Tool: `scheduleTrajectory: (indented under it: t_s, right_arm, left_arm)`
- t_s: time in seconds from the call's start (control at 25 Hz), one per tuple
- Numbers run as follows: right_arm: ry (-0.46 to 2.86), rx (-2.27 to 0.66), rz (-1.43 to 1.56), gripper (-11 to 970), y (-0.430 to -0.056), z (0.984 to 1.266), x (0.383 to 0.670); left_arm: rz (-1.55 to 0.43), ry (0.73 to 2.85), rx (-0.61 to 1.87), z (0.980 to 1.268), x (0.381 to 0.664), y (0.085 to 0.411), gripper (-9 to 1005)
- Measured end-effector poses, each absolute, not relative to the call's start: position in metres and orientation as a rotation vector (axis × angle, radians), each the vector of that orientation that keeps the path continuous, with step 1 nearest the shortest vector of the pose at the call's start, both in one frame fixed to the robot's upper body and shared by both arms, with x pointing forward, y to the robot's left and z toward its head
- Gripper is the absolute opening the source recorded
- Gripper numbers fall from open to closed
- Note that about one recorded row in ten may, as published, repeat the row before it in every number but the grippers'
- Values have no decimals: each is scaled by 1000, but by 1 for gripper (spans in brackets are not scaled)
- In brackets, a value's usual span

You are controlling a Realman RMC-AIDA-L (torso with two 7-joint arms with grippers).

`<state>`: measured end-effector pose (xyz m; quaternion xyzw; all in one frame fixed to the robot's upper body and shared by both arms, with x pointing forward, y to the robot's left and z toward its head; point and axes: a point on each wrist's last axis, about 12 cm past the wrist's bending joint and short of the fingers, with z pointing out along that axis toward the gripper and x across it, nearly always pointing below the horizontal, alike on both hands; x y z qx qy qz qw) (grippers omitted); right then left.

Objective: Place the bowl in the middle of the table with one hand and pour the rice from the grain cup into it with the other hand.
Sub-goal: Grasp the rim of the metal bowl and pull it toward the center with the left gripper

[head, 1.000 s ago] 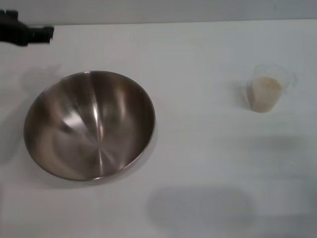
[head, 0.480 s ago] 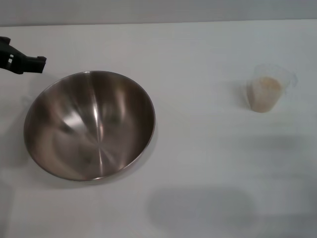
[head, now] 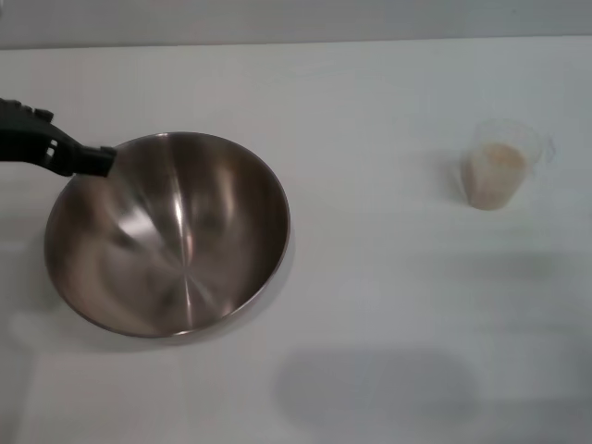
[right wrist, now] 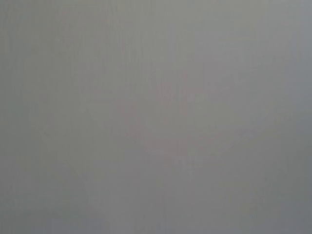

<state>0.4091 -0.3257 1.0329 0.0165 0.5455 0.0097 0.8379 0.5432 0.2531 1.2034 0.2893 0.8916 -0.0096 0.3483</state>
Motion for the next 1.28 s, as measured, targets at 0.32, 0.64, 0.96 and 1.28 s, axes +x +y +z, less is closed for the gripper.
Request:
scheduleTrajectory:
  t_s: [0.32,0.64,0.96,1.28]
  right_arm:
    - [1163,38,18,833,-326,1032,409]
    - [1164,40,16,833,-326,1032,409]
    - [1164,40,16,834,-326,1032,410]
    - [1164,39,17,834,-326,1032,410]
  left_arm:
    - [-47,2357,763,1189,547,250,862]
    - [-44,2379,749,1179,552,255,861]
    - [-54,2411,747,1170,556,255,861]
    - [-61,2431,745,1164,558,255,862]
